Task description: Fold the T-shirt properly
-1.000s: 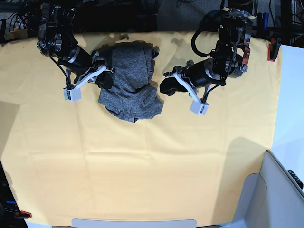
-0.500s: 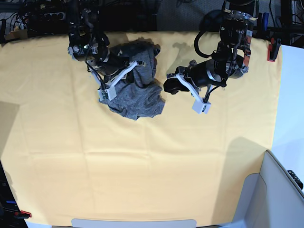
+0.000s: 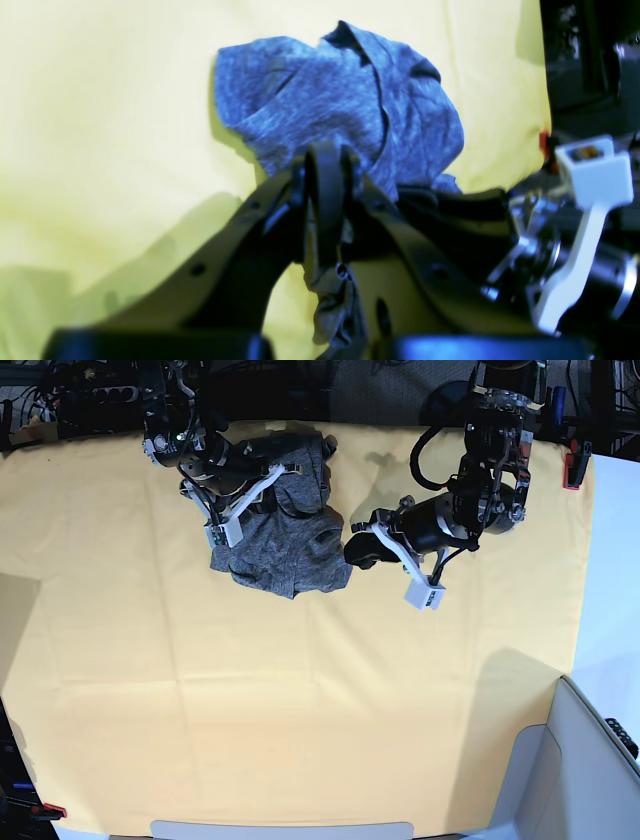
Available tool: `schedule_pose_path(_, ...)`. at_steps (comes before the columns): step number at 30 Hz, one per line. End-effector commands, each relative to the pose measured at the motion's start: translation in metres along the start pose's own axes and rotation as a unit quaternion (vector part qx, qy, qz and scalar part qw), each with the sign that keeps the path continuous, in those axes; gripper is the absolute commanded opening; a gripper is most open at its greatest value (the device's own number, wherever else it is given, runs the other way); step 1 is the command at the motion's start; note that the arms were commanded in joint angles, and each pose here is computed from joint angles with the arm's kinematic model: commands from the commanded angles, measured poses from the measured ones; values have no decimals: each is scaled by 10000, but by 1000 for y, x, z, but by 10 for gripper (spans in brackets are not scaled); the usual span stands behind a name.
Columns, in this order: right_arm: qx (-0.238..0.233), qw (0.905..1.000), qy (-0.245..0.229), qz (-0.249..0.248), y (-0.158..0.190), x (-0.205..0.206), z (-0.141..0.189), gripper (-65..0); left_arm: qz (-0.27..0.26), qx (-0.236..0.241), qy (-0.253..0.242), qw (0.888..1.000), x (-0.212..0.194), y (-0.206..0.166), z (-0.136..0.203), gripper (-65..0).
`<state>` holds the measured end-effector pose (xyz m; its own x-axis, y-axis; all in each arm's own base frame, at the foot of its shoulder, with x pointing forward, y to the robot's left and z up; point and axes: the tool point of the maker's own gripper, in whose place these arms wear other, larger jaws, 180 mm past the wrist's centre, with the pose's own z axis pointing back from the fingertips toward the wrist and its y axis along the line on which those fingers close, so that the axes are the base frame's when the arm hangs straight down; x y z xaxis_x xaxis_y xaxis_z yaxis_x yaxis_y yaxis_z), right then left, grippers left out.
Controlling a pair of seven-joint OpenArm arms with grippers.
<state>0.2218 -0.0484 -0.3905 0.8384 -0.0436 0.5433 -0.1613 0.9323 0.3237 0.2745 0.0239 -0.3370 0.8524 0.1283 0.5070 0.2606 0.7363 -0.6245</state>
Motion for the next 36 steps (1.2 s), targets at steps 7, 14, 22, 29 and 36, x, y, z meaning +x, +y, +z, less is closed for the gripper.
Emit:
schedule_pose_path(7,-387,9953,-821,-345,-15,61,28,-648,-300,-282,-86,9991,5,-16,0,-637)
schedule_pose_path(14,-581,9952,-639,-470,-27,45,30,-648,-292,-264,-91,9992,6,-14,0,-637)
schedule_pose_path(22,-708,9960,-265,-481,-35,11,35,-648,-482,-400,-150,9979,12,-22,-3,-637)
schedule_pose_path(29,-1436,9866,-576,-514,-80,29,50,-650,-302,-529,-47,9981,17,-20,-24,-637)
schedule_pose_path(36,-1676,9786,-997,-649,-102,58,62,-650,-278,-495,5,9984,15,-16,-25,-637)
